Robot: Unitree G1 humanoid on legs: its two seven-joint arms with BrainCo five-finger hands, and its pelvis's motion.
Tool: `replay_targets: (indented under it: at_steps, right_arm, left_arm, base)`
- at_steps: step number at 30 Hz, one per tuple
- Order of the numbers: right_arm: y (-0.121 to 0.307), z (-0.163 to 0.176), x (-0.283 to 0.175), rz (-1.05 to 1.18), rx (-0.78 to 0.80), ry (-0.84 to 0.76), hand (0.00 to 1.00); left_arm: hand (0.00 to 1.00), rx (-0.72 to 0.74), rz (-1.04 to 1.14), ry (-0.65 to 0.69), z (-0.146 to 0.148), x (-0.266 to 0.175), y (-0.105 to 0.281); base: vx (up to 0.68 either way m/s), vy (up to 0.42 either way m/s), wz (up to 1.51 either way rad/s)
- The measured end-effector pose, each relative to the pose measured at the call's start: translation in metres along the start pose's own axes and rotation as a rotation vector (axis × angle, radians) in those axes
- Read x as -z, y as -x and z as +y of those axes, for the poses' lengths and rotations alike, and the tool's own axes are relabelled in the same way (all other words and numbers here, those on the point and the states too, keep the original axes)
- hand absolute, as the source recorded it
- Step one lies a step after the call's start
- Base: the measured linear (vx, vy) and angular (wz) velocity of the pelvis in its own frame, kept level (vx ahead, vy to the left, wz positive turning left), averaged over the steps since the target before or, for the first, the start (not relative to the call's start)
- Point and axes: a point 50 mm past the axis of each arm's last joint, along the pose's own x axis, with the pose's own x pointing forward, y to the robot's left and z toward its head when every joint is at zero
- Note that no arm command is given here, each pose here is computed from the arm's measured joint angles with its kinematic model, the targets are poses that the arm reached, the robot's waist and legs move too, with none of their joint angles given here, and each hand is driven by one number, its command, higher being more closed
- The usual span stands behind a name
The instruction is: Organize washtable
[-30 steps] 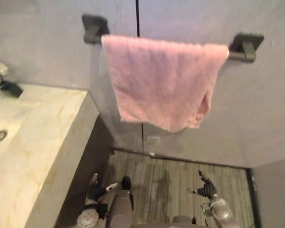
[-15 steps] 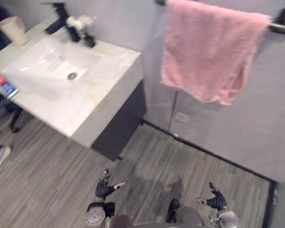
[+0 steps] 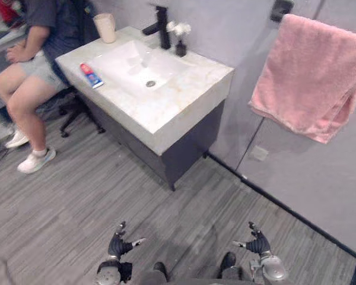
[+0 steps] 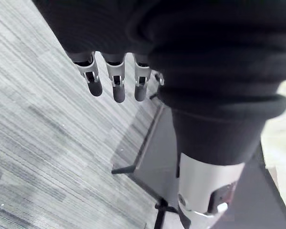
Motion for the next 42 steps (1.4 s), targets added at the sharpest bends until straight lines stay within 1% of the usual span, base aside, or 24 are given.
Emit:
replay_targets:
  at_steps: [2,7,9,10,13,15,18,20,22,24,25,27,29,30,31,34,38,42]
  right_arm:
    - [0.002,0.001,0.003,0.007,0.003,0.000,0.00]
    - [0.002,0.000,0.003,0.006,0.008,0.015,0.00]
    - [-0.005,0.012,-0.013,-0.040,-0.028,0.021,0.00]
    - [-0.009,0.024,-0.025,-0.074,-0.058,0.011,0.00]
    - [-0.012,0.040,-0.040,-0.117,-0.102,0.001,0.00]
    - [-0.011,0.039,-0.043,-0.135,-0.097,-0.003,0.00]
    - [-0.009,0.039,-0.041,-0.135,-0.098,-0.008,0.00]
    - [-0.012,0.044,-0.053,-0.168,-0.118,-0.002,0.00]
    - [-0.009,0.050,-0.053,-0.181,-0.155,0.016,0.00]
    - [-0.005,0.051,-0.046,-0.166,-0.168,0.022,0.00]
    - [-0.001,0.050,-0.037,-0.147,-0.167,0.020,0.00]
    - [0.004,0.049,-0.032,-0.138,-0.163,0.010,0.00]
    - [0.007,0.042,-0.028,-0.137,-0.152,0.021,0.00]
    - [0.005,0.043,-0.033,-0.157,-0.157,0.022,0.00]
    - [0.005,0.042,-0.036,-0.168,-0.156,0.022,0.00]
    - [0.007,0.050,-0.041,-0.188,-0.172,0.009,0.00]
    - [0.004,0.047,-0.044,-0.187,-0.149,-0.001,0.00]
    - [0.000,0.040,-0.044,-0.177,-0.117,0.005,0.00]
  left_arm:
    - [0.00,-0.020,0.012,0.042,-0.002,0.001,0.000]
    - [0.00,-0.083,0.120,0.070,0.009,0.028,0.009]
    - [0.00,-0.127,0.179,0.077,0.020,0.044,0.019]
    - [0.00,-0.149,0.210,0.079,0.025,0.050,0.022]
    - [0.00,-0.150,0.212,0.070,0.027,0.051,0.022]
    - [0.00,-0.139,0.203,0.054,0.026,0.049,0.021]
    - [0.00,-0.149,0.166,0.025,0.035,0.040,0.016]
    - [0.00,-0.152,0.151,0.018,0.037,0.035,0.011]
    - [0.00,-0.127,0.109,0.010,0.031,0.022,0.001]
    - [0.00,-0.102,0.082,-0.005,0.025,0.014,-0.005]
    - [0.00,-0.072,0.060,-0.020,0.018,0.007,-0.010]
    - [0.00,-0.045,0.059,-0.039,0.012,0.007,-0.010]
    - [0.00,-0.038,0.081,-0.021,0.006,0.012,-0.007]
    - [0.00,-0.040,0.084,-0.001,0.002,0.013,-0.007]
    - [0.00,-0.042,0.084,0.010,0.000,0.013,-0.007]
    - [0.00,-0.030,0.144,0.043,-0.010,0.030,0.008]
    - [0.00,-0.025,0.093,0.068,-0.016,0.018,0.003]
    - [0.00,-0.018,0.080,0.077,-0.020,0.013,0.000]
  base:
    - [-0.04,0.100,1.59]
    - [-0.01,0.218,1.26]
    - [0.05,0.237,0.46]
    - [0.10,0.195,0.32]
    - [0.08,0.196,0.61]
    - [0.02,0.143,0.75]
    - [0.17,0.018,0.70]
    - [0.23,-0.027,0.10]
    - [0.34,-0.090,0.35]
    - [0.35,-0.133,0.53]
    - [0.38,-0.184,0.78]
    - [0.37,-0.237,0.95]
    - [0.51,-0.287,0.54]
    - [0.64,-0.339,0.09]
    - [0.56,-0.271,-0.34]
    - [0.64,-0.224,-0.93]
    - [0.51,-0.046,-0.96]
    - [0.40,0.186,-1.24]
